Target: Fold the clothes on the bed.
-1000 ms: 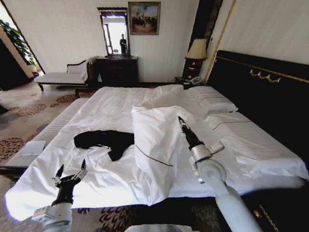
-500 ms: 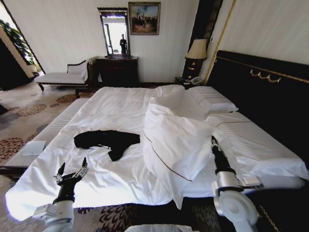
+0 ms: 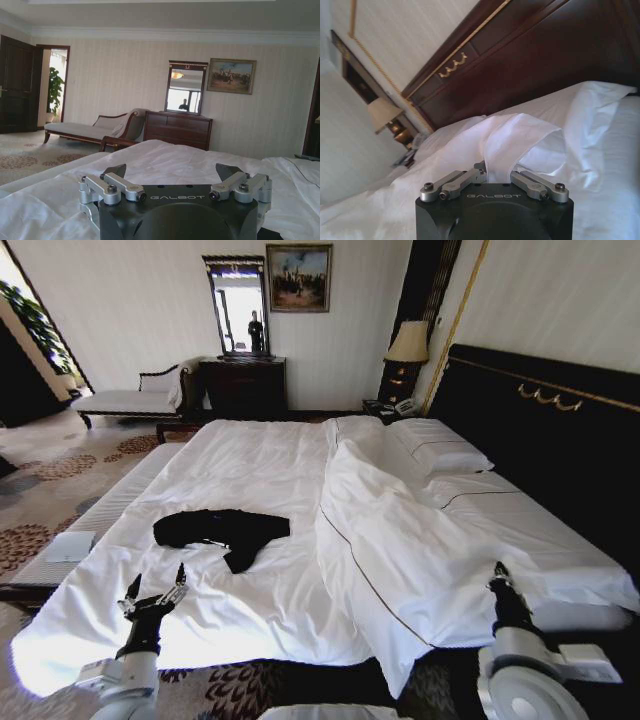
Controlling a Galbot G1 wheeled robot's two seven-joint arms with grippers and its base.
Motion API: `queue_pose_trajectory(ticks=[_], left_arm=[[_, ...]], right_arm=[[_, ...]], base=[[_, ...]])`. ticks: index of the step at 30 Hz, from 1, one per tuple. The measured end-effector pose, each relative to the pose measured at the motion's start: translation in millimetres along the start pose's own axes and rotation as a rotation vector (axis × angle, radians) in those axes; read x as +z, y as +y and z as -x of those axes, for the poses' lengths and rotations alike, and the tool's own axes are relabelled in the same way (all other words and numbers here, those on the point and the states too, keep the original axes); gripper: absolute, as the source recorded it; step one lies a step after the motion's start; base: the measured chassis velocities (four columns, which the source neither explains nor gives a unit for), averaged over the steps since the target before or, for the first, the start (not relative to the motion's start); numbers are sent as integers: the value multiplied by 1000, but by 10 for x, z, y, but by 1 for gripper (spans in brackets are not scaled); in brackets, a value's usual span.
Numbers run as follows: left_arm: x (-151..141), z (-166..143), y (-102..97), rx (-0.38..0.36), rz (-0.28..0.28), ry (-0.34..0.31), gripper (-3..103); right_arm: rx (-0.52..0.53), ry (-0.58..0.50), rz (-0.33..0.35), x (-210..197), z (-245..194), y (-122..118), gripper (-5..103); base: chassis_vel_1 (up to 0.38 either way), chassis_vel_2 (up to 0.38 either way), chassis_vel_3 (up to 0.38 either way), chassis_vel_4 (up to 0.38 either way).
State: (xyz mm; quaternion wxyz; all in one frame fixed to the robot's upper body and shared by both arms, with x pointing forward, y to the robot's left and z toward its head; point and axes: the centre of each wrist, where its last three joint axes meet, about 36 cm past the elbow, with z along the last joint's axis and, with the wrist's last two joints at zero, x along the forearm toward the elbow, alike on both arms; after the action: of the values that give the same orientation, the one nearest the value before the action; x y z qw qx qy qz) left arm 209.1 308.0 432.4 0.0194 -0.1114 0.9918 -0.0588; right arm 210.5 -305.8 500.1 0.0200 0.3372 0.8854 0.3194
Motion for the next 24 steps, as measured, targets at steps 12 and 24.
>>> queue_pose_trajectory(ticks=[12,24], left_arm=[[123,50,20,-10,-13,16,100],[185,61,-39,-7,-30,24,100]], right_arm=[[274,-106,-205,113,-18,-715,1],[482,-52,-307,455,185,-1459,1]], base=[[0,0,0,0],[0,0,0,0]])
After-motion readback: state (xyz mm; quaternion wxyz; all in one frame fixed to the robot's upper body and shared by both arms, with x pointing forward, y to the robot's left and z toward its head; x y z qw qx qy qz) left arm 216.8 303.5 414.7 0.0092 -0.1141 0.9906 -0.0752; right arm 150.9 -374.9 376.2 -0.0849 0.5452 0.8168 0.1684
